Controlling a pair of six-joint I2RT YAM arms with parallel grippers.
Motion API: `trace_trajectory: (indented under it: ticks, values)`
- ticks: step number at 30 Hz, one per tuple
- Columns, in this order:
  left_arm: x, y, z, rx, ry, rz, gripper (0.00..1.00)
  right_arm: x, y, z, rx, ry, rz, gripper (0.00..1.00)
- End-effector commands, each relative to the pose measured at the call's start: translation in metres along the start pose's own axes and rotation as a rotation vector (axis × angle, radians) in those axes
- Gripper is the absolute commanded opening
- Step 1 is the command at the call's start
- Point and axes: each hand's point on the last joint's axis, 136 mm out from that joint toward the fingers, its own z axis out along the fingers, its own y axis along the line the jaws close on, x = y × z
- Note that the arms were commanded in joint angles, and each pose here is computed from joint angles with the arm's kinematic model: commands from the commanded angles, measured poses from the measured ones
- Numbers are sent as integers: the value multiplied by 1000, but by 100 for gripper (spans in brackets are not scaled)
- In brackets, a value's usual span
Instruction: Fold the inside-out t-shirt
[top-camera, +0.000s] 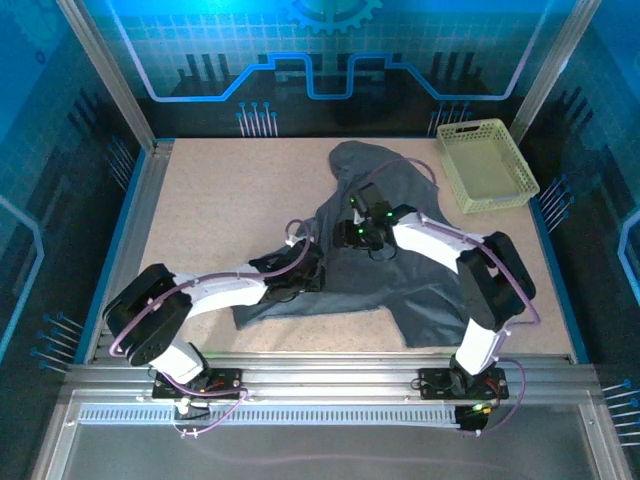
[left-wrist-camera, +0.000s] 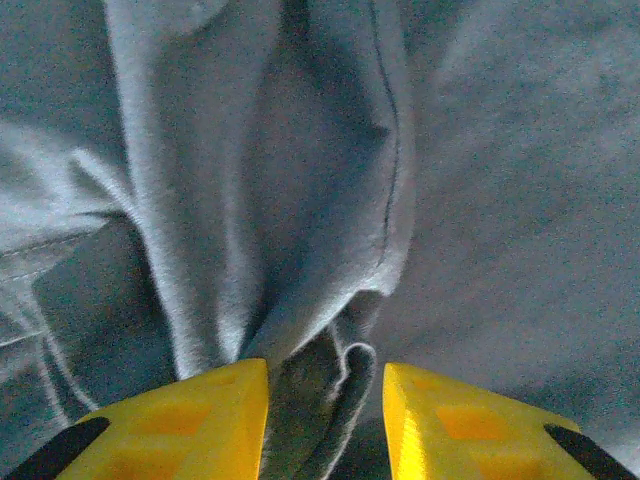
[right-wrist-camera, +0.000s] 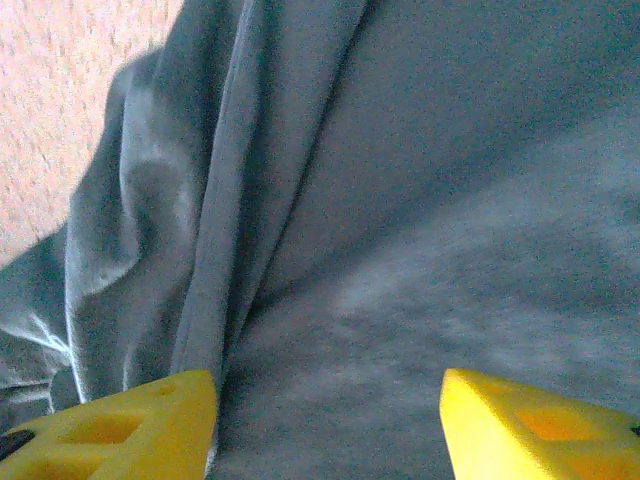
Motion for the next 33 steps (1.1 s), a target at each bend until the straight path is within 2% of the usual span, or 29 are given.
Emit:
trace_trajectory:
  ticks: [1,5,9,21,33]
  values:
    - [-12,-9,-2,-28,-25,52,36,0,-11,-15,-3,-24,17,62]
    - [-11,-10,-2,-72,-20,91,35,5,-30,-25,4,-39,54,63]
    - [-9,-4,0,-151,-9,113,30,9,-41,-32,12,-50,72,63]
    - [-5,0,8,-206,12,120,32,17,-50,-41,29,-60,80,63]
    - [-11,1,7,-224,-11,121,9,22,-52,-37,32,-45,85,63]
